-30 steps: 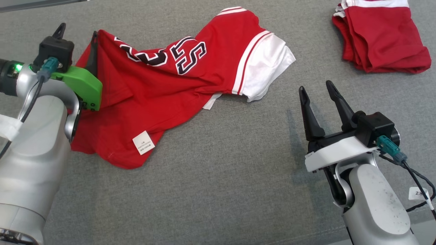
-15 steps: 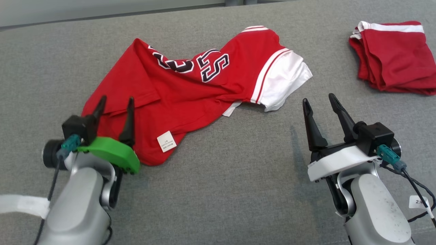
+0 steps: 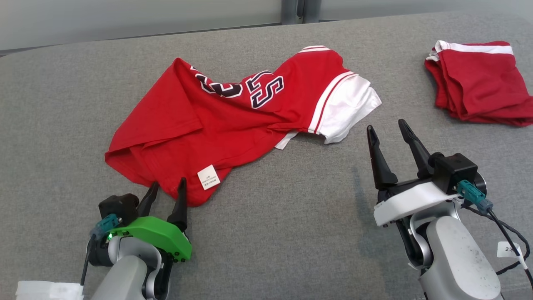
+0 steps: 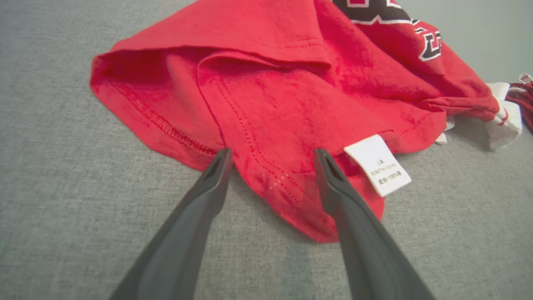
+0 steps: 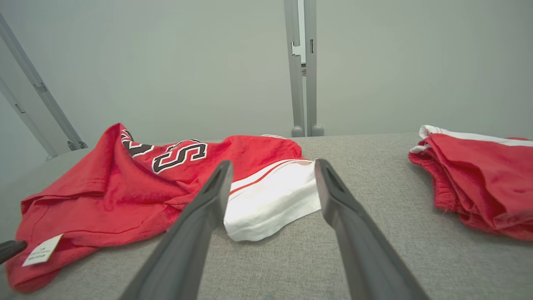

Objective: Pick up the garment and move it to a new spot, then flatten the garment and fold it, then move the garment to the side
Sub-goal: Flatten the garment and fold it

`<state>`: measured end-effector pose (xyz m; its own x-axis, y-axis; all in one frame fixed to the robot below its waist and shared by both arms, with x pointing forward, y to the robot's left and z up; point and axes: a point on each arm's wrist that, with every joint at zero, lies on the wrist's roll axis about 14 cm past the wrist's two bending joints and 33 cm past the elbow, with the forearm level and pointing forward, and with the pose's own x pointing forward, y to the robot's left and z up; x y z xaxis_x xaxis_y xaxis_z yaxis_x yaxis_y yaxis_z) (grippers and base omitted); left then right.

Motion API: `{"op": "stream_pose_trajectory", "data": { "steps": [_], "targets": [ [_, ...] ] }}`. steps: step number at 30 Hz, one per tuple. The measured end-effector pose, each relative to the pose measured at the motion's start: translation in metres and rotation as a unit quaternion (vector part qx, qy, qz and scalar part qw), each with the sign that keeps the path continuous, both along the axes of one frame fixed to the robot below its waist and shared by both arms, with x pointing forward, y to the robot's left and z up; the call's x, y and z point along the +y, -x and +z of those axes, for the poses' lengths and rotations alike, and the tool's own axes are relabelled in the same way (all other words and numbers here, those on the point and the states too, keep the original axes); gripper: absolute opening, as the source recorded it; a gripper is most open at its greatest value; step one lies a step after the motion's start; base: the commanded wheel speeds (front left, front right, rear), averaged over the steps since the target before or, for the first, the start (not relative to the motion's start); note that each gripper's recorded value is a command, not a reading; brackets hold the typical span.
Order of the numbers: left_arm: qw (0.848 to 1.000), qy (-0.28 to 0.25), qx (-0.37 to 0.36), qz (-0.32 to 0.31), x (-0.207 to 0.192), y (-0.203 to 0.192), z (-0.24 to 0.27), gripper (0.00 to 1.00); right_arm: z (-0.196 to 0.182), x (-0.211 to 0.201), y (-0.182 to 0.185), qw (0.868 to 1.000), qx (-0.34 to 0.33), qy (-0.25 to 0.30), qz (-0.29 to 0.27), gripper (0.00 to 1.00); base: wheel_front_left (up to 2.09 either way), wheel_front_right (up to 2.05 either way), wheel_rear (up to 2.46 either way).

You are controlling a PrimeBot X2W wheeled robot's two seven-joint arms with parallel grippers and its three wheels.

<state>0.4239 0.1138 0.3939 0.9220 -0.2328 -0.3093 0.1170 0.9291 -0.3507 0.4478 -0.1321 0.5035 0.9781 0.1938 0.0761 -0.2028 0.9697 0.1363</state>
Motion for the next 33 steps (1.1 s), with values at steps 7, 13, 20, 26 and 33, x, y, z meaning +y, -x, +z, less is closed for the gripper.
{"op": "stream_pose_trajectory", "data": {
  "steps": [7, 13, 20, 26, 33],
  "targets": [
    [0.999, 0.026, 0.043, 0.011, -0.002, 0.0, -0.014, 1.0, -0.001, -0.01, 0.003, 1.0, 0.002, 0.003, -0.013, 1.0, 0.0, 0.0, 0.0],
    [0.998, 0.05, 0.047, 0.002, -0.012, 0.0, -0.01, 0.83, 0.0, -0.014, 0.004, 1.0, 0.001, 0.004, -0.018, 1.0, 0.0, 0.0, 0.0],
    [0.997, 0.07, 0.02, -0.005, -0.019, -0.001, 0.009, 0.05, 0.002, -0.013, 0.006, 1.0, -0.002, 0.003, -0.017, 1.0, 0.0, 0.0, 0.0],
    [0.996, 0.076, -0.04, -0.004, -0.013, -0.011, 0.041, 0.0, 0.006, -0.009, 0.008, 1.0, -0.006, 0.002, -0.012, 1.0, 0.0, 0.0, 0.0],
    [0.989, 0.07, -0.131, -0.001, 0.0, -0.028, 0.092, 0.0, 0.01, -0.007, 0.01, 1.0, -0.01, 0.001, -0.01, 1.0, 0.0, 0.0, 0.0]
  ]
}}
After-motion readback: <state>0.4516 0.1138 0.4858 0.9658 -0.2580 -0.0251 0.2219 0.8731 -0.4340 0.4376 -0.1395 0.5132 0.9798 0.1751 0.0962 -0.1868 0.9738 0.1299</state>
